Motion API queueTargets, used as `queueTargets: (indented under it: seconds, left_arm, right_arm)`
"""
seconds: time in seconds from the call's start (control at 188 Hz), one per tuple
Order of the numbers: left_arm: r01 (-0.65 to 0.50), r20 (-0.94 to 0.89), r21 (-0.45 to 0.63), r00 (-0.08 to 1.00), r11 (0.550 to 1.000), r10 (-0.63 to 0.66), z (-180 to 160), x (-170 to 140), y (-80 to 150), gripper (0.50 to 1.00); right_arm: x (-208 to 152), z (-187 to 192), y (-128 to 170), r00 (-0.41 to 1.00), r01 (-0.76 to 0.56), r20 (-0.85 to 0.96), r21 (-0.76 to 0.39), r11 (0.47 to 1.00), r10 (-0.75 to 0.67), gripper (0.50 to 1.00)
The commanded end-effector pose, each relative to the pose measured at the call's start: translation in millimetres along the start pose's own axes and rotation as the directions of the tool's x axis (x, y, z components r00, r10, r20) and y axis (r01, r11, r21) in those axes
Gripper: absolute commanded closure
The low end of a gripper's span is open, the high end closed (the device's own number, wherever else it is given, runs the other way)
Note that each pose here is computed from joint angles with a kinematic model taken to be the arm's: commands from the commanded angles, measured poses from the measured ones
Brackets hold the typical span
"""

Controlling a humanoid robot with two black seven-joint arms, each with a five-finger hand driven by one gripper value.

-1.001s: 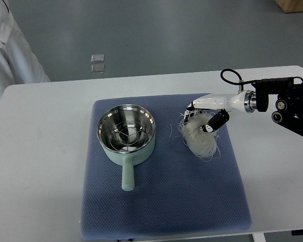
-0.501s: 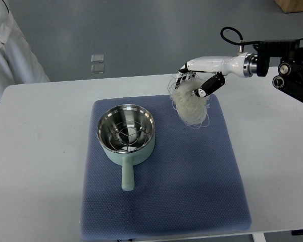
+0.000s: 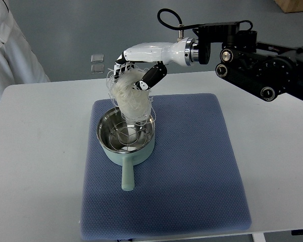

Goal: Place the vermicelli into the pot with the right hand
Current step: 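Lower the vermicelli into the saucepan and open the right hand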

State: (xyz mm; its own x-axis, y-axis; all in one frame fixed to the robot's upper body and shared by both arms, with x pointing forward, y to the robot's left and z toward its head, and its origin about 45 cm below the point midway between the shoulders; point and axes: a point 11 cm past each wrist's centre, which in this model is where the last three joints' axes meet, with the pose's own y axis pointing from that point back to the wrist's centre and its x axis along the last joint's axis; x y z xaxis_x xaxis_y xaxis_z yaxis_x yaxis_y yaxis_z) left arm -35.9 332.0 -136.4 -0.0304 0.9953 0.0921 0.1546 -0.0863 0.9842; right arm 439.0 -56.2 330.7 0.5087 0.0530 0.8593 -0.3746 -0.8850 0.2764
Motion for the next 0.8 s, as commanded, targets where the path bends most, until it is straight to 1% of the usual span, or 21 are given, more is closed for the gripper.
queueTargets:
  seconds: [0.0, 0.192, 0.277, 0.298, 0.325, 0.41, 0.474, 0.522, 0.581, 0.607, 0.666, 0.719, 0.724, 0.751, 0.756, 0.794]
  left_arm:
    - [0.0, 0.0, -0.001, 1.0, 1.0, 0.0, 0, 0, 0, 0.5]
    - [0.0, 0.0, 0.0, 1.0, 1.0, 0.0, 0, 0, 0, 0.5]
    - [0.0, 0.0, 0.0, 1.0, 1.0, 0.0, 0, 0, 0, 0.5]
    - [-0.001, 0.0, 0.0, 1.0, 1.0, 0.001, 0, 0, 0, 0.5]
    - [0.0, 0.0, -0.001, 1.0, 1.0, 0.0, 0, 0, 0, 0.5]
    - [0.0, 0.0, 0.0, 1.0, 1.0, 0.0, 0, 0, 0, 0.5]
    - [-0.001, 0.0, 0.0, 1.0, 1.0, 0.001, 0, 0, 0, 0.5]
    - [0.0, 0.0, 0.0, 1.0, 1.0, 0.0, 0, 0, 0, 0.5]
    - [0.0, 0.0, 0.0, 1.0, 1.0, 0.0, 0, 0, 0, 0.5]
    - [0.0, 0.0, 0.0, 1.0, 1.0, 0.0, 0, 0, 0, 0.5]
    - [0.0, 0.0, 0.0, 1.0, 1.0, 0.0, 0, 0, 0, 0.5]
    - [-0.001, 0.0, 0.0, 1.0, 1.0, 0.001, 0, 0, 0, 0.5]
    - [0.0, 0.0, 0.0, 1.0, 1.0, 0.0, 0, 0, 0, 0.5]
    - [-0.001, -0.002, 0.0, 1.0, 1.0, 0.001, 0, 0, 0, 0.5]
    - [-0.001, 0.0, 0.0, 1.0, 1.0, 0.001, 0, 0, 0, 0.5]
    - [0.0, 0.0, 0.0, 1.0, 1.0, 0.0, 0, 0, 0, 0.5]
  right_arm:
    - [-18, -1, -15, 0.999, 0.011, 0.035, 0.011, 1.0, -0.012, 0.92]
    - [-38, 0, -26, 0.998, 0.014, 0.058, 0.012, 1.0, -0.014, 0.912]
    - [-41, 1, -28, 0.998, 0.005, 0.057, 0.011, 1.0, -0.005, 0.889]
    - [-42, 2, -28, 0.998, 0.003, 0.059, 0.008, 1.0, -0.003, 0.879]
    - [-43, 4, -28, 0.998, -0.002, 0.06, 0.003, 1.0, 0.002, 0.852]
    - [-43, 9, -26, 0.998, -0.021, 0.057, -0.013, 1.0, 0.021, 0.822]
    - [-45, 11, -26, 0.998, -0.022, 0.062, -0.015, 1.0, 0.023, 0.812]
    - [-48, 12, -26, 0.998, -0.019, 0.068, -0.017, 1.0, 0.021, 0.783]
    - [-50, 12, -25, 0.997, -0.019, 0.071, -0.018, 1.0, 0.02, 0.771]
    - [-51, 13, -25, 0.997, -0.018, 0.074, -0.017, 1.0, 0.019, 0.746]
    - [-51, 13, -25, 0.997, -0.024, 0.075, -0.017, 1.0, 0.025, 0.736]
    - [-51, 13, -25, 0.997, -0.027, 0.077, -0.017, 0.999, 0.028, 0.691]
    - [-52, 13, -25, 0.997, -0.025, 0.076, -0.017, 1.0, 0.027, 0.679]
    - [-52, 13, -25, 0.997, -0.026, 0.078, -0.017, 1.0, 0.027, 0.658]
    - [-51, 13, -25, 0.996, -0.028, 0.079, -0.016, 0.999, 0.029, 0.648]
    - [-52, 13, -25, 0.996, -0.026, 0.081, -0.016, 1.0, 0.027, 0.632]
